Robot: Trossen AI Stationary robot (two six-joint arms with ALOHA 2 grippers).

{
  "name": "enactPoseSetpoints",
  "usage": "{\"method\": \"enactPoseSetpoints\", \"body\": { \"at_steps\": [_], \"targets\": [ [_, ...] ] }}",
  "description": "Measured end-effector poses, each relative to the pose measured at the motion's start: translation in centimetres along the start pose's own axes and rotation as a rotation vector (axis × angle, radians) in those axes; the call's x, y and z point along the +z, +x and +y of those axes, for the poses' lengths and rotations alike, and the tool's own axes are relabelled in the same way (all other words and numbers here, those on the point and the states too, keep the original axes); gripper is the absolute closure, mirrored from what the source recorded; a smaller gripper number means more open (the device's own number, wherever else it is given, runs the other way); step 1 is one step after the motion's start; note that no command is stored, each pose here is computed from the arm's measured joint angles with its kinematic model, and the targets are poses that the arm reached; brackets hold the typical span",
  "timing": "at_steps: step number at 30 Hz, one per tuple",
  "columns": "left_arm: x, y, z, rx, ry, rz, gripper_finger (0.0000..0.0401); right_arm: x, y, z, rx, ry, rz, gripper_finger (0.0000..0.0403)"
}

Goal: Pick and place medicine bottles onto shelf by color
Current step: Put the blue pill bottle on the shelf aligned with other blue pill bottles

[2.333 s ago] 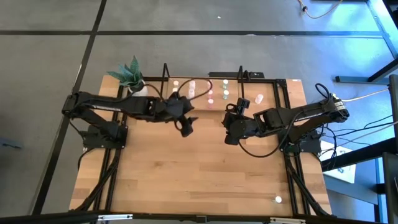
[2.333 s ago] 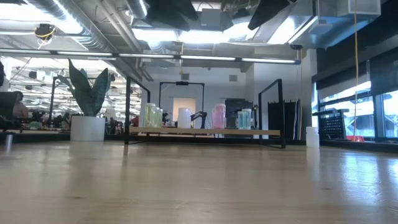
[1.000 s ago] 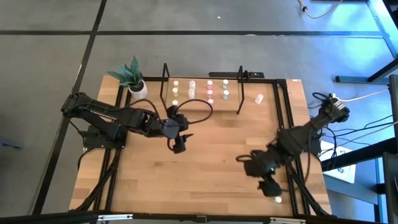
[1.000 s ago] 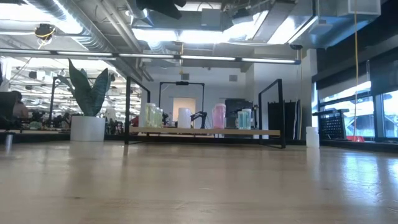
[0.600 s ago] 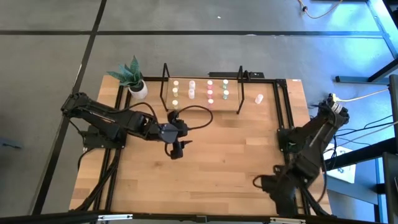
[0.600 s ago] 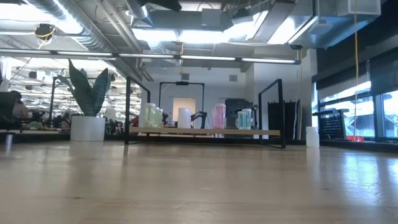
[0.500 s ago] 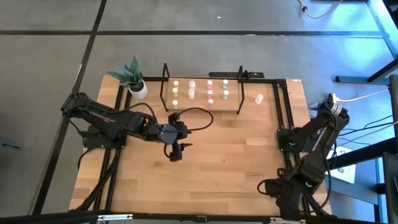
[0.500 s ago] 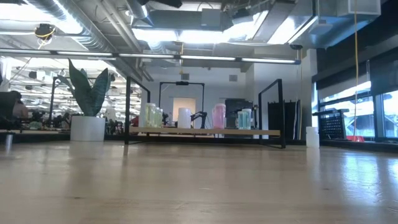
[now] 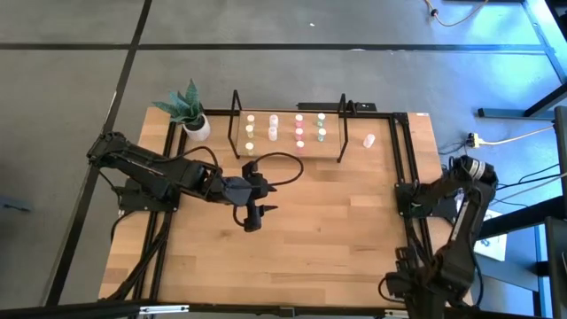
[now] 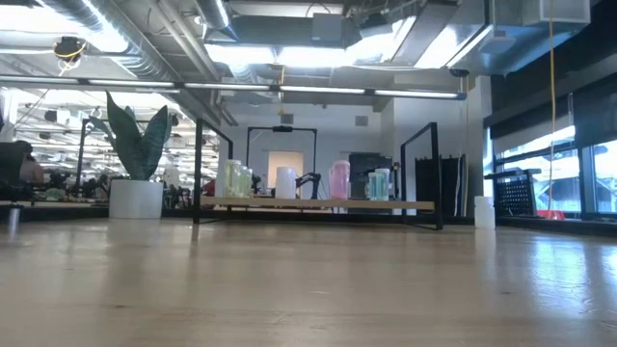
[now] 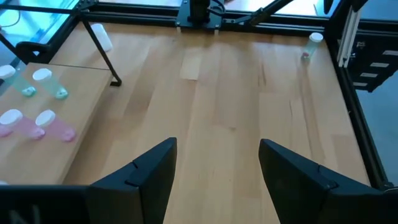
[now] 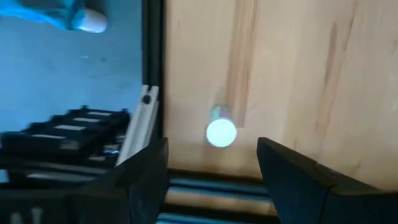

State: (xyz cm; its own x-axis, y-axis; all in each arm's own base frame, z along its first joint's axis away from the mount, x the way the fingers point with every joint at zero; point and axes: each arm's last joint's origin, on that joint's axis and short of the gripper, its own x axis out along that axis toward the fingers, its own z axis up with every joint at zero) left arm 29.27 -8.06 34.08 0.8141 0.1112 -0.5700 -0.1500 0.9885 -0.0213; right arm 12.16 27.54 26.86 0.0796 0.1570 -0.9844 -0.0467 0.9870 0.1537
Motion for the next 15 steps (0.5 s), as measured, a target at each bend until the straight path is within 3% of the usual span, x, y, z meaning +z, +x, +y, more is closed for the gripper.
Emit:
{"method": "enactPoseSetpoints", "body": {
  "at_steps": [15],
  "targets": [
    [0.0,0.0,0.0,0.000,0.001,0.000,0.0180,-0.3,4.2,1.5,-0.140,-0.142,0.032,0.0155]
  ]
}}
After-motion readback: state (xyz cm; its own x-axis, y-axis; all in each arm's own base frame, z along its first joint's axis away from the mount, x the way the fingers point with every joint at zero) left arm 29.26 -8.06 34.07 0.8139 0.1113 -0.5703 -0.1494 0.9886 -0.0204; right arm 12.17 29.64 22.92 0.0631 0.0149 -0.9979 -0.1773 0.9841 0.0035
